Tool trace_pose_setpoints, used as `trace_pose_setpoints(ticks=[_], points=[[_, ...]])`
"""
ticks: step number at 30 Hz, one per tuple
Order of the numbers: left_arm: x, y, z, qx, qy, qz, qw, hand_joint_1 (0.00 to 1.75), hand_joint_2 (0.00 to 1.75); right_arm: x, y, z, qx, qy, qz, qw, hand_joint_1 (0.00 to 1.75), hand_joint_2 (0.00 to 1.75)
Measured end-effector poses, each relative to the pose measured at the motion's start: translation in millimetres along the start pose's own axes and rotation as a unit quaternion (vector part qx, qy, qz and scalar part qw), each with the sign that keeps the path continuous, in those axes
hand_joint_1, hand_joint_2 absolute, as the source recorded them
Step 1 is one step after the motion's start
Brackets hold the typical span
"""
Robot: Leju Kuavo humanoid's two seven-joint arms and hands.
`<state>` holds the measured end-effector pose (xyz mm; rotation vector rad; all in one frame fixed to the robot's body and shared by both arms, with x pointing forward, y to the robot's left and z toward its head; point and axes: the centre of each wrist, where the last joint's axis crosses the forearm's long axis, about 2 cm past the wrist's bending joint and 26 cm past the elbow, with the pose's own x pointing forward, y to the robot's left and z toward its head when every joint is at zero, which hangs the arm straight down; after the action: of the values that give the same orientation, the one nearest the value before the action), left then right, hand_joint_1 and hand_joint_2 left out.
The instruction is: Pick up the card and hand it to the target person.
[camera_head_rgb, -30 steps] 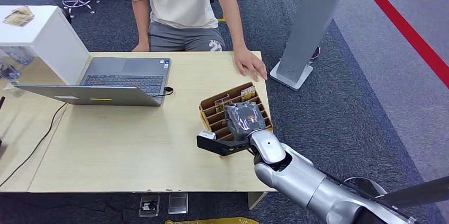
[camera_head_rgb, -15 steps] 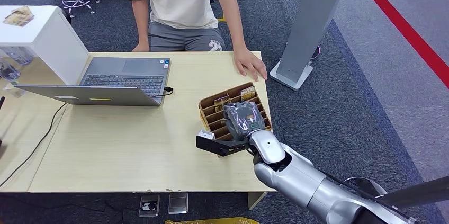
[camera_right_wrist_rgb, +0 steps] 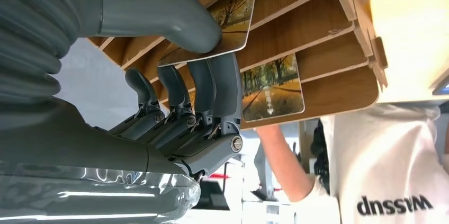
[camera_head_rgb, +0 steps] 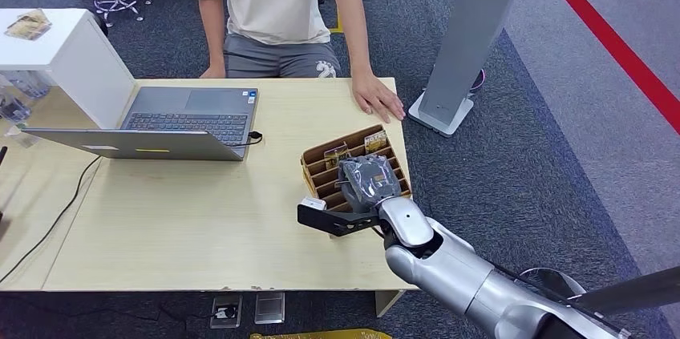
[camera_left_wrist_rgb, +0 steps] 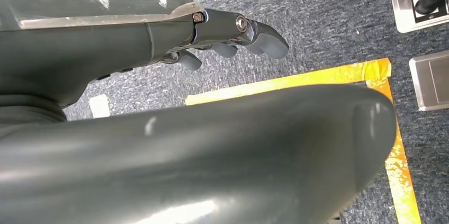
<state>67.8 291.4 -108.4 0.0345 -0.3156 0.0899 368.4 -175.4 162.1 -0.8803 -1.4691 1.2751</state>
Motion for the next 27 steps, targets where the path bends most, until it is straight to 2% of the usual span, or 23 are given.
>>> trace_pose_setpoints(ticks=[4,12,21,27], points=[[0,1,0,0.001,0.002,0.002,1.000,0.00,0.00,-2,-10,-4,0.031,0.003,-0.031,0.999,1.43,1.75],[-1,2,0,0.003,0.004,0.007,1.000,0.00,0.00,-6,-25,-6,0.038,0.007,-0.049,0.998,1.43,1.75],[-8,5,1,0.008,0.007,0.016,1.000,0.00,0.00,-8,-100,-15,-0.015,-0.003,-0.060,0.998,1.43,1.75],[-8,5,1,0.008,0.007,0.020,1.000,0.00,0.00,2,-136,-11,-0.068,-0.061,-0.111,0.990,1.43,1.75]])
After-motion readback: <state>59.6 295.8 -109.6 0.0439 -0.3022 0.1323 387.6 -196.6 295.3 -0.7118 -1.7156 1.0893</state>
